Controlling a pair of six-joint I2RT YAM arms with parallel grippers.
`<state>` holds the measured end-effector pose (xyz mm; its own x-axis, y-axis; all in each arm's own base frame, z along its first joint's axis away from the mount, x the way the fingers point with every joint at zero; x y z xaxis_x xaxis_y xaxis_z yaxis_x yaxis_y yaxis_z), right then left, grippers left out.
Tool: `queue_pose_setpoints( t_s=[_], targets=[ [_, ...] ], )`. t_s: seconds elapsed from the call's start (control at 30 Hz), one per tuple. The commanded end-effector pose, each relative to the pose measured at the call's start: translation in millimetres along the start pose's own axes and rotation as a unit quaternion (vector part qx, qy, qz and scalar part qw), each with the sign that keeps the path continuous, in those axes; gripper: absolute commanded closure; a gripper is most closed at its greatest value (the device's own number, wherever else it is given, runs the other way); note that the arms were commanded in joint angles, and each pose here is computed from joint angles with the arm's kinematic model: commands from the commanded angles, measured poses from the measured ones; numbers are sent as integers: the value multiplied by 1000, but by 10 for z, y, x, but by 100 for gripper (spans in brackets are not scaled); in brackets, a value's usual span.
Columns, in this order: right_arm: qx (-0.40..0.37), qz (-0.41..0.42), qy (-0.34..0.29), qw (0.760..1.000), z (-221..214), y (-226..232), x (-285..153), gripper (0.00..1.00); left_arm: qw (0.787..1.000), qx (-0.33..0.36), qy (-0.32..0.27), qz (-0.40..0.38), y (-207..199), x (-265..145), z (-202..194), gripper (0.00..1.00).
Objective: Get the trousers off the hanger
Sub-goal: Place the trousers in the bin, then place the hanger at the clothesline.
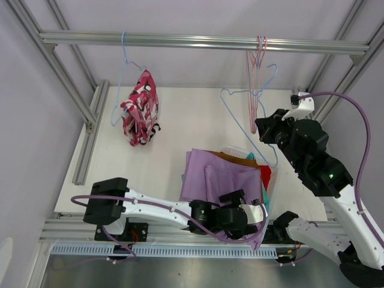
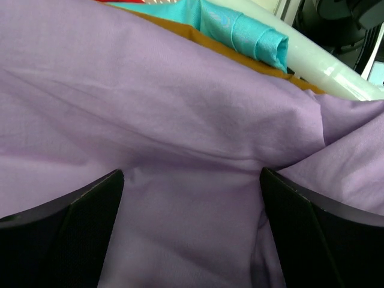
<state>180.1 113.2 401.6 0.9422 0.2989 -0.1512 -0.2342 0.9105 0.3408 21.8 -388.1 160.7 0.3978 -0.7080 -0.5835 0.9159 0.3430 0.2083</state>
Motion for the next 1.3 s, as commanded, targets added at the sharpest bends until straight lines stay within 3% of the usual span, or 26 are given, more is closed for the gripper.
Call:
queue_pose_setpoints(
  t_s=[0.0,0.1,0.3,0.37,0.5,0.7,0.77,1.0,1.27],
  targets=[
    [-2,17,-26,1000,157,33,-94,100,1000,13,16,-8,1,-197,102,1],
    [-3,18,-29,999,222,45,-136,100,1000,16,-15,-6,121,-423,311,1],
    [-6,26,-32,999,363,91,-210,100,985,-11,-170,27,578,-1261,958,1],
    [-6,36,-21,999,352,113,-221,100,967,-27,-249,55,818,-1635,1129,1],
    [-16,58,2,998,268,134,-235,100,927,-59,-336,153,1364,-2132,1194,0],
    [-49,37,33,998,170,85,-162,100,889,-128,-353,261,2027,-2316,719,1],
    [-56,29,34,997,206,86,-154,100,881,-145,-364,264,2083,-2347,666,1],
    [-92,-4,34,995,336,128,-41,100,867,-148,-336,336,2308,-2257,496,1],
    [-137,-31,27,990,493,300,117,100,855,-178,-332,357,2519,-2249,400,1]
  ],
)
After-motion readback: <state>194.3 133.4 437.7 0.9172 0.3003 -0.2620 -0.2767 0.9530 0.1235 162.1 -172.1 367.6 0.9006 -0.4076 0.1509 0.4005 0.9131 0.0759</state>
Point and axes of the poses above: each gripper's point midway between its finger pads, its own x axis out along the fingers, its own y axis along the line the jaws close on, z = x × y, the point moved 8 cm from there along -x, back along the fingers, and after that the axes turned 2 degrees about -x, right-handed, at the moved point
